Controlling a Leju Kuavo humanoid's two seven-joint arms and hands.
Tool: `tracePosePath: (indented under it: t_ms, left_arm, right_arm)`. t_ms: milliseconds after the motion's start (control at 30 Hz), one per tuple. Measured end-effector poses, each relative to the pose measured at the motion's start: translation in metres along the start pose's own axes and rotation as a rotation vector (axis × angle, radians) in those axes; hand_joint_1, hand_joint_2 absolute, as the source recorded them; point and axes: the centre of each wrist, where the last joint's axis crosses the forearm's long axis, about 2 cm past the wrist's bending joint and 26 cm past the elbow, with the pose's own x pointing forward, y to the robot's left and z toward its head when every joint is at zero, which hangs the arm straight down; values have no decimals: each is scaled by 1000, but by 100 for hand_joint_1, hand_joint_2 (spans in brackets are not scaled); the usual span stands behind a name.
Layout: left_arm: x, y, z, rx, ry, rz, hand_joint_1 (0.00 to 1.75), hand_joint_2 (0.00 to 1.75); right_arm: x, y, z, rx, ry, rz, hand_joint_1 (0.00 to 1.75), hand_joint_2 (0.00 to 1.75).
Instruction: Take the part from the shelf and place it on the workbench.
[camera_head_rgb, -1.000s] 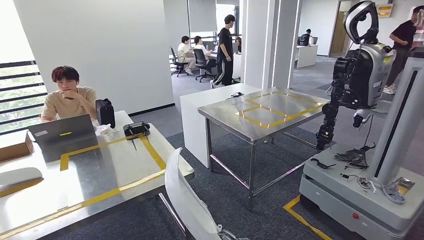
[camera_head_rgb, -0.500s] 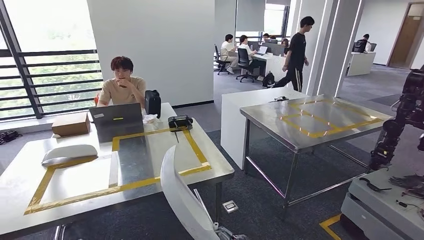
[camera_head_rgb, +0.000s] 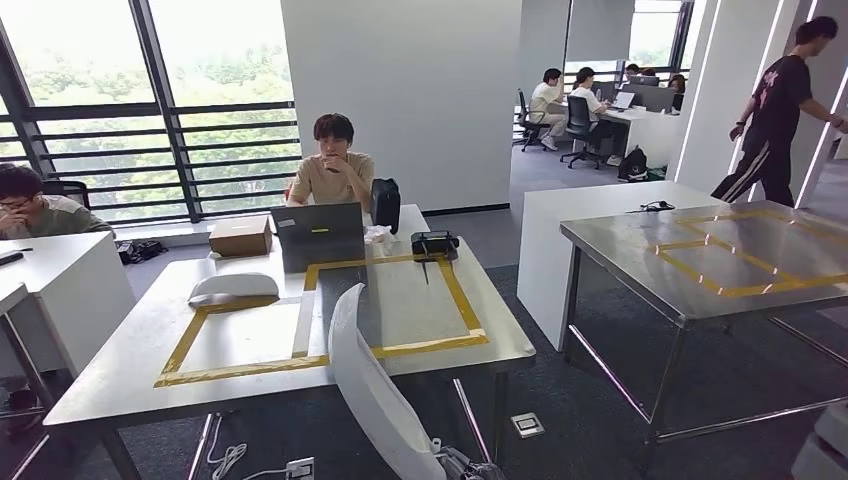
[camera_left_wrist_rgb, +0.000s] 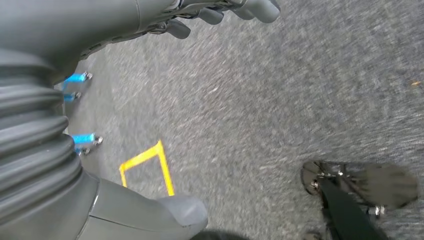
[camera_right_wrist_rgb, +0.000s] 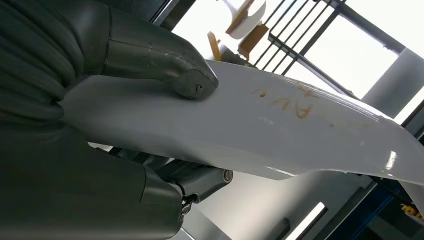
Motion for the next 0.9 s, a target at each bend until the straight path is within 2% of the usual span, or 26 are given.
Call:
tracePosePath:
  t_ms: [267,600,900]
  left_arm:
    - [1,4,0,15,15,7,0,175]
    - [5,4,0,14,13,-14,0,175]
    - [17,6,0,5,1,-22,0,175]
  right_arm:
    - [-2,-5,-7,-5,68,7,175,175]
    - [-14,-36,-24,-9,89,102,175,175]
    - [-30,-104,-72,-52,61,194,175,175]
